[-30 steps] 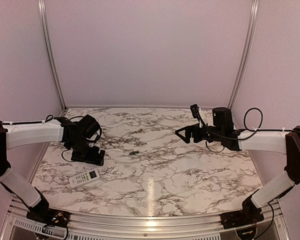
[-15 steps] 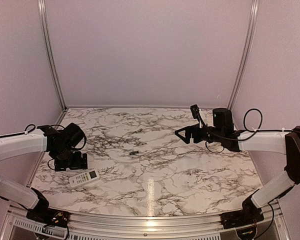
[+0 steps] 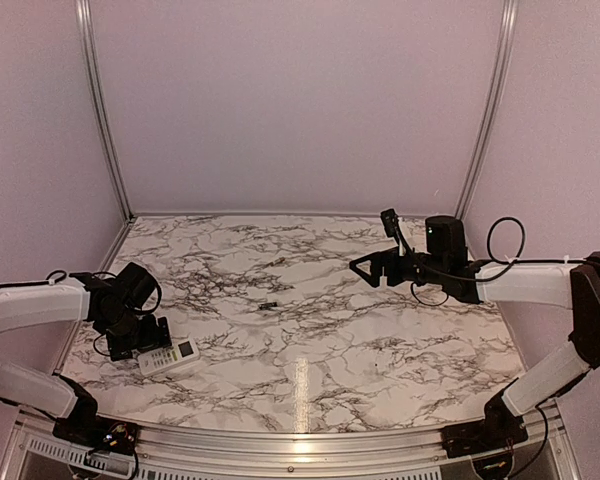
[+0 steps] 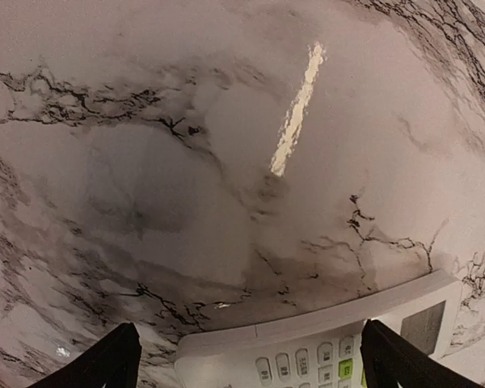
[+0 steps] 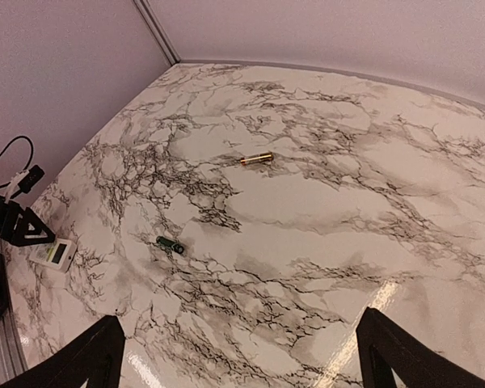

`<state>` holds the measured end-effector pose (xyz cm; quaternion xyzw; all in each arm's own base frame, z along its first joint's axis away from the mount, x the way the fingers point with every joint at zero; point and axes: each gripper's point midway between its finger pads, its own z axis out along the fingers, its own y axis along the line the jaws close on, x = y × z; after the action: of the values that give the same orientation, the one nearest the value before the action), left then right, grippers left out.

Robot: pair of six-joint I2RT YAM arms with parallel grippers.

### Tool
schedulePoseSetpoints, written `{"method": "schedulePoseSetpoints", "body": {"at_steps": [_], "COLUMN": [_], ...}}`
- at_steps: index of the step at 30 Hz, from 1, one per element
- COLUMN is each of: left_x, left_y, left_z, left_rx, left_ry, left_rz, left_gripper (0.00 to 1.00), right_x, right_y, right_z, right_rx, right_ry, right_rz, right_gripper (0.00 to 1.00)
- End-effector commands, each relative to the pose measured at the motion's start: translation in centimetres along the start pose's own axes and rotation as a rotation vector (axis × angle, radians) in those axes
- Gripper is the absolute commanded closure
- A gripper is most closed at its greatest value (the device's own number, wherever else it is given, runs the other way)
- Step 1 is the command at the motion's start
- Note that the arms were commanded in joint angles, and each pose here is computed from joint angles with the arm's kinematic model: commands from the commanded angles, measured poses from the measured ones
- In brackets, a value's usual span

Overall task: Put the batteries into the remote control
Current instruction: Adjust the remote control at the center of the board.

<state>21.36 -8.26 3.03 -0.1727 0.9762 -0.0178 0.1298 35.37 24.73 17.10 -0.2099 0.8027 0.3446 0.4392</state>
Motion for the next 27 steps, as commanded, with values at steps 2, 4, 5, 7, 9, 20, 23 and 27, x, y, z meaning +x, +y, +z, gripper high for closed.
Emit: {"method": "schedulePoseSetpoints", "body": {"at_steps": [2,4,5,7,9,20,23,27], "left_x": [0.7,1.3,1.6,2.1,2.6,4.3,3.0,3.7], "left_y": [-2.7,-3.5,-3.8,-4.6,-5.2,-9.2,-9.4,-9.5], "left_z": [-0.1,-0.6,-1.0,-1.7,-2.3,-4.0,-5.8,-5.1], "left_rx": [0.192,0.261,0.292,0.349,0.385,0.456,0.431,0.391], "left_ry": [0.014,0.023,0.022,0.022,0.025,0.052,-0.005,0.060], "left_rz": [-0.014,-0.034,-0.042,-0.040,-0.023,0.194,0.305,0.384], "left_gripper": [0.01,0.01,0.01,0.01,0.01,0.01,0.01,0.01], "right_x": [-0.3,-0.4,-0.3,-0.3,-0.3,-0.3,-0.2,-0.2], "right_y": [-0.1,-0.1,-0.1,-0.1,-0.1,0.1,0.2,0.2], "right_z": [0.0,0.0,0.0,0.0,0.1,0.2,0.2,0.1], "right_rx": [-0.007,-0.007,-0.007,-0.007,-0.008,-0.020,-0.023,-0.026], "right_ry": [-0.010,-0.010,-0.009,-0.009,-0.009,-0.005,-0.003,-0.007], "right_rz": [0.007,0.006,0.007,0.010,0.012,0.022,0.025,0.025], "right_gripper": [0.01,0.01,0.01,0.01,0.01,0.01,0.01,0.01]}}
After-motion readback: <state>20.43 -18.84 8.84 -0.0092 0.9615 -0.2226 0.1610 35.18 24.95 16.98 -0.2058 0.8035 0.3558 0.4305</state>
